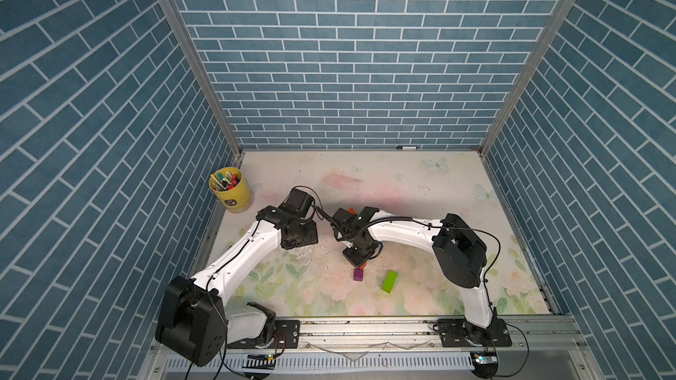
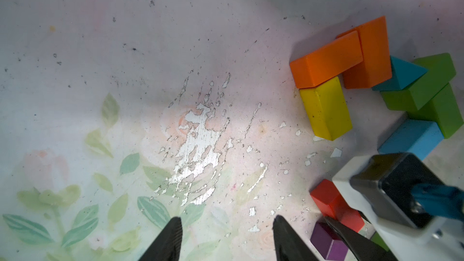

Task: Assemble a heart with building blocks
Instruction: Assemble the building block at the center of the board.

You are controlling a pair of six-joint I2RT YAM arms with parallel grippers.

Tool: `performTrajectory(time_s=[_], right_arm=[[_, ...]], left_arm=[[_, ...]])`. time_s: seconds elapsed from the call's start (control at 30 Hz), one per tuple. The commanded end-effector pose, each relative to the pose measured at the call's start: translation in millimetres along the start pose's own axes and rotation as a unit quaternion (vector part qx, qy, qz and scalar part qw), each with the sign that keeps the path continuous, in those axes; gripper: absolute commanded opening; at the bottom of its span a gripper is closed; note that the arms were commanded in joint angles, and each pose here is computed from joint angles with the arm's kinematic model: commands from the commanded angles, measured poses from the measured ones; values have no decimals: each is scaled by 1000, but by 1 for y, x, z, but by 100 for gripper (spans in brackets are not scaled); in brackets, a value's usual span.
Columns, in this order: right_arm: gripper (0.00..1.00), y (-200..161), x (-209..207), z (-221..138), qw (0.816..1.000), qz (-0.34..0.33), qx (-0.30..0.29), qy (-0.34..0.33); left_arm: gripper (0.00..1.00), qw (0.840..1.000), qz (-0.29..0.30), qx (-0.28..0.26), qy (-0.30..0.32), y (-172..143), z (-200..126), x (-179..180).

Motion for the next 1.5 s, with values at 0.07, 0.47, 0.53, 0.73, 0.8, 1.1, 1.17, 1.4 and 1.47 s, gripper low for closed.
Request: performTrajectory(time_s=[0.07, 0.47, 0.53, 0.73, 0.8, 1.1, 1.17, 1.4, 1.47], right_arm=[[25, 6, -8, -3, 1000, 9, 0, -13], [34, 10, -9, -4, 1000, 12, -2, -16], [41, 11, -9, -3, 1000, 13, -3, -19], [33, 13, -9, -5, 1000, 14, -8, -21], [23, 14, -9, -4, 1000, 13, -7, -22], [0, 19, -17, -11, 999, 6, -17, -47], [0, 22, -24, -12, 999, 11, -16, -49], [0, 33, -32, -12, 998, 2, -21, -51], [0, 36, -36, -9, 999, 2, -17, -50]], left_arm=[[61, 1000, -2, 10, 8, -1, 3, 4], [61, 1000, -3, 14, 8, -3, 7, 6], [61, 1000, -4, 14, 8, -3, 8, 6], [61, 1000, -4, 14, 8, -3, 8, 7], [61, 1000, -5, 14, 9, -3, 8, 8], [61, 1000, -8, 12, 8, -3, 8, 9], [61, 1000, -9, 11, 7, -2, 8, 9], [61, 1000, -10, 8, 7, -1, 8, 8], [61, 1000, -10, 9, 7, 0, 8, 8]])
Point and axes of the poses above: each gripper's point midway between its finger pads, its own z axis out along the fingers, its own x axis along the line the jaws close on, y = z × x, the point moved 9 cm from there along -z, back along the fingers
